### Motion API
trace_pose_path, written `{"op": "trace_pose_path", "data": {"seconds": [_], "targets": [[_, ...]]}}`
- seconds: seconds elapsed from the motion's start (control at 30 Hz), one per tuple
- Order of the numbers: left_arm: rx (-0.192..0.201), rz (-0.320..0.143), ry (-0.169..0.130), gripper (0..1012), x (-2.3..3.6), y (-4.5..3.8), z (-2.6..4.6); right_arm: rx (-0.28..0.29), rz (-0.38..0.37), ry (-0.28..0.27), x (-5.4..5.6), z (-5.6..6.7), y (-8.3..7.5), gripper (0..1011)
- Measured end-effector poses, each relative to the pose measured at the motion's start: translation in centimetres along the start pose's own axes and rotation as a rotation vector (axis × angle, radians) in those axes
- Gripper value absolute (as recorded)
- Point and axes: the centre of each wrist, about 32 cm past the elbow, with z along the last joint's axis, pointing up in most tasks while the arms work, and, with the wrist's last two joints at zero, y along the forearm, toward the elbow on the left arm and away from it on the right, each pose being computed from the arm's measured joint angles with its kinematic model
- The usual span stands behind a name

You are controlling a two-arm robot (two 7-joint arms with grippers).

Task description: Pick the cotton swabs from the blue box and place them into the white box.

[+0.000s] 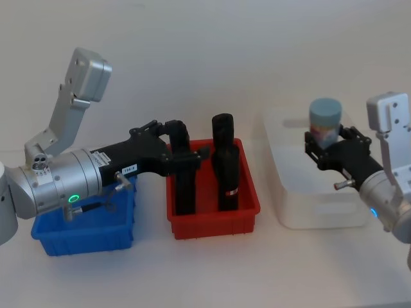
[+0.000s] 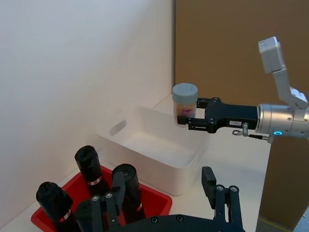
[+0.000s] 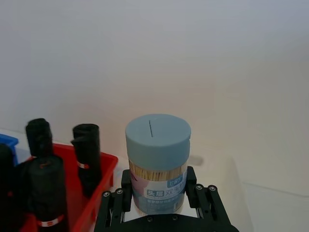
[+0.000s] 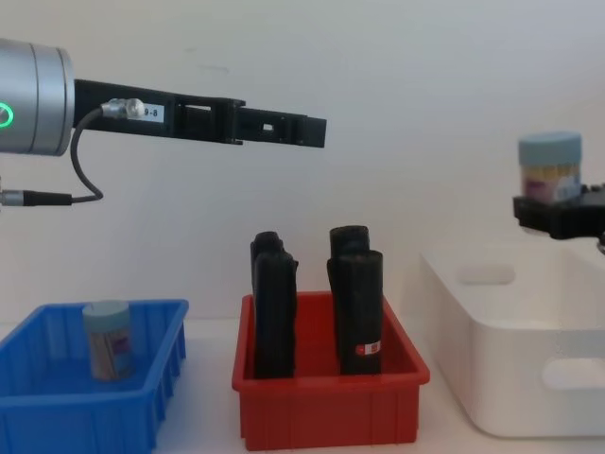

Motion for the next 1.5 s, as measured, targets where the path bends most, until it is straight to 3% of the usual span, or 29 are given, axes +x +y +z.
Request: {"op": "trace_pose_path", "data": {"seconds": [0.13,0.4,0.9,1.33,1.5], "targets": [[0.0,0.0,0.0,1004,0.0,0.0,0.0,-0.05,-0.039,0.006,1.1,-1.1,1.0,632],[0.0,0.0,0.0,1004,0.0,0.0,0.0,-0.125,-0.064,0.005,2.2,-2.8,2.8,632],[0.0,0.0,0.0,1004,0.0,0.0,0.0,-0.194,-0.04,0.009,2.6,-4.5,4.8,634],[0.0,0.0,0.0,1004,0.0,0.0,0.0,-0.204,-0.033,0.015,2.6,-5.0,5.3,986],[0.0,0.0,0.0,1004,0.0,0.0,0.0,-0.187,-0.039,0.015,2.7,-4.9,5.2,1001]]}}
